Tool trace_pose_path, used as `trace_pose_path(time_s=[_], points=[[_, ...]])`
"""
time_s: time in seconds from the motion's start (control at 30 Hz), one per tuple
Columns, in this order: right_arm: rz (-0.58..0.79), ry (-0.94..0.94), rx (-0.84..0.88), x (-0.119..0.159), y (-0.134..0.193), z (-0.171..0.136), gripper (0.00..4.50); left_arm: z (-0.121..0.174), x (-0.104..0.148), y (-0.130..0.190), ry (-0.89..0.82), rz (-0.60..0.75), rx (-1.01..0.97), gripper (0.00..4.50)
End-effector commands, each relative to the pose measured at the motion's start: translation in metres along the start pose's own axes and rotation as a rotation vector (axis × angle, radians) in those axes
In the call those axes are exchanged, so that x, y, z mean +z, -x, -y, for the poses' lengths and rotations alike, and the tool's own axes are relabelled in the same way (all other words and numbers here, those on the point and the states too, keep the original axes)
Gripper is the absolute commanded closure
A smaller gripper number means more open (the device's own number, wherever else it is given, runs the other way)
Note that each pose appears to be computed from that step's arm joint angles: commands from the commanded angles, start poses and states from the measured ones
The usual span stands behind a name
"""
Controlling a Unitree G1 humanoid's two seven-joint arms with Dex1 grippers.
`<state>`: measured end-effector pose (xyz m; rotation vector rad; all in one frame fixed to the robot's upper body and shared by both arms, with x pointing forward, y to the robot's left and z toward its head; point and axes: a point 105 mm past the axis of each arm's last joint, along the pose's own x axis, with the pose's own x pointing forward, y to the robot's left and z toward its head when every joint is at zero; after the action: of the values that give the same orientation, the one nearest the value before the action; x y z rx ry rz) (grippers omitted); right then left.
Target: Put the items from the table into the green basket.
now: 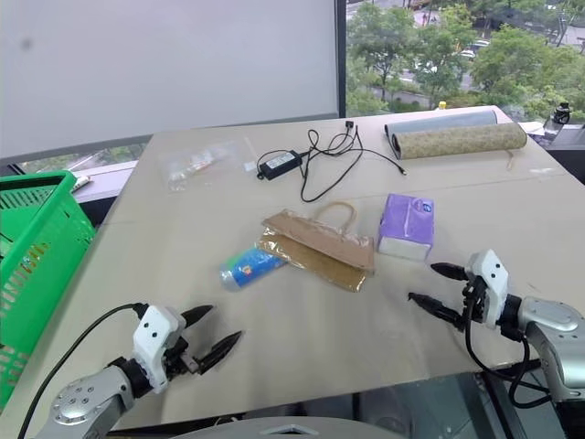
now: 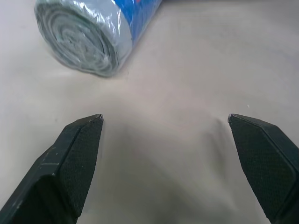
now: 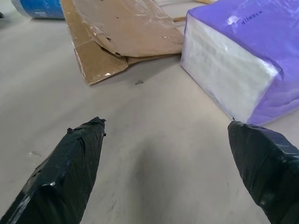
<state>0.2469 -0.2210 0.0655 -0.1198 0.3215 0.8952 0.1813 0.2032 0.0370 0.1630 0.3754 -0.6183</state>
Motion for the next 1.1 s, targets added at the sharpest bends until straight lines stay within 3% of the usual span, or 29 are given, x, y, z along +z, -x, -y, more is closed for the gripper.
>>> trace_pose_path(time_s=[0.03,0.33,0.6,0.8,0.9,1.1], points=[[0.035,0.052,0.025,0.017,-0.004,-0.003,0.0,0.0,0.012,0.0,-0.034,0.045,-0.006,0.07],[0.102,0.116,0.231,0.056,-0.047,-0.048,0.0,0.011,0.032,0.009,-0.004,0.144,-0.132,0.07],[0.1,0.226,0.226,0.072,-0.085,-0.057,0.0,0.013,0.068,0.026,-0.091,0.226,-0.209,0.07],[0.061,0.265,0.127,0.073,-0.113,-0.042,0.0,0.02,0.091,0.031,-0.184,0.244,-0.246,0.07],[0.03,0.266,0.124,0.07,-0.115,-0.04,0.77,0.022,0.098,0.031,-0.194,0.264,-0.236,0.0],[0.002,0.273,0.117,0.068,-0.119,-0.035,3.76,0.016,0.108,0.027,-0.18,0.308,-0.2,0.0]])
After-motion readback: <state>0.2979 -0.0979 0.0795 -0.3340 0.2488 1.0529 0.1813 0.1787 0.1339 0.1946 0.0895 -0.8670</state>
